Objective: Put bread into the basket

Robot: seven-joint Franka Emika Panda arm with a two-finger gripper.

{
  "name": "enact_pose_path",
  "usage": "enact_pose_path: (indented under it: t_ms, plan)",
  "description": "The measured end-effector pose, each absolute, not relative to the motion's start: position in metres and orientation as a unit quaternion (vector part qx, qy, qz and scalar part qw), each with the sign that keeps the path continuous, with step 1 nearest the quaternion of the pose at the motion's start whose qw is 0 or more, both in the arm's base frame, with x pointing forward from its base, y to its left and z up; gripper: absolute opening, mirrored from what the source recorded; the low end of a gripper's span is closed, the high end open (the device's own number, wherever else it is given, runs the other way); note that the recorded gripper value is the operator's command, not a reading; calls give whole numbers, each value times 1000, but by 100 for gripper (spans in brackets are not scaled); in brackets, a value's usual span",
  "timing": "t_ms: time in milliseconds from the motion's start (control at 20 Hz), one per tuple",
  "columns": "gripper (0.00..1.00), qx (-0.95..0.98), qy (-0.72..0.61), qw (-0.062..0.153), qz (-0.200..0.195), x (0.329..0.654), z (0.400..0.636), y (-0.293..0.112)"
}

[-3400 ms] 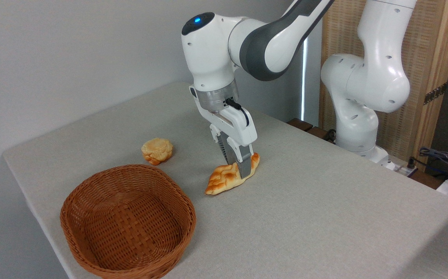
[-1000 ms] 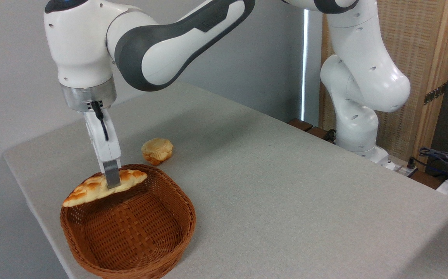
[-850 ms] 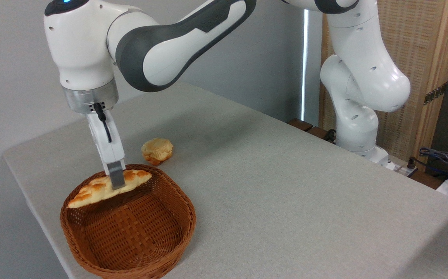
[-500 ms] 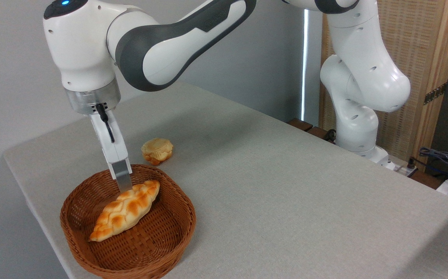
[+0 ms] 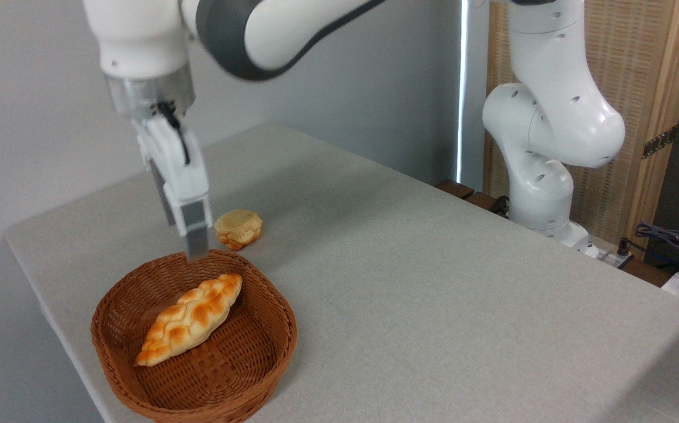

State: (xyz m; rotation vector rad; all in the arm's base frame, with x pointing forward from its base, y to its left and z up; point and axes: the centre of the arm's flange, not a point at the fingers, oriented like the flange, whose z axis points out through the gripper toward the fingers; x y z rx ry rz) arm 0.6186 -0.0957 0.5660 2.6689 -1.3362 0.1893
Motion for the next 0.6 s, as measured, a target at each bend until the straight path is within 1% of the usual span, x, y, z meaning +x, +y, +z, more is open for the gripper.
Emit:
enact_pose_path:
  t_ms: [200,300,450,600]
  plan:
    - [100,911,-401,68,60,594,606,-75]
    - [100,917,-389,62,62,582,621,-60]
    - [100,922,-382,45,43,563,625,-45]
    - [100,924,-379,38,36,554,628,-40]
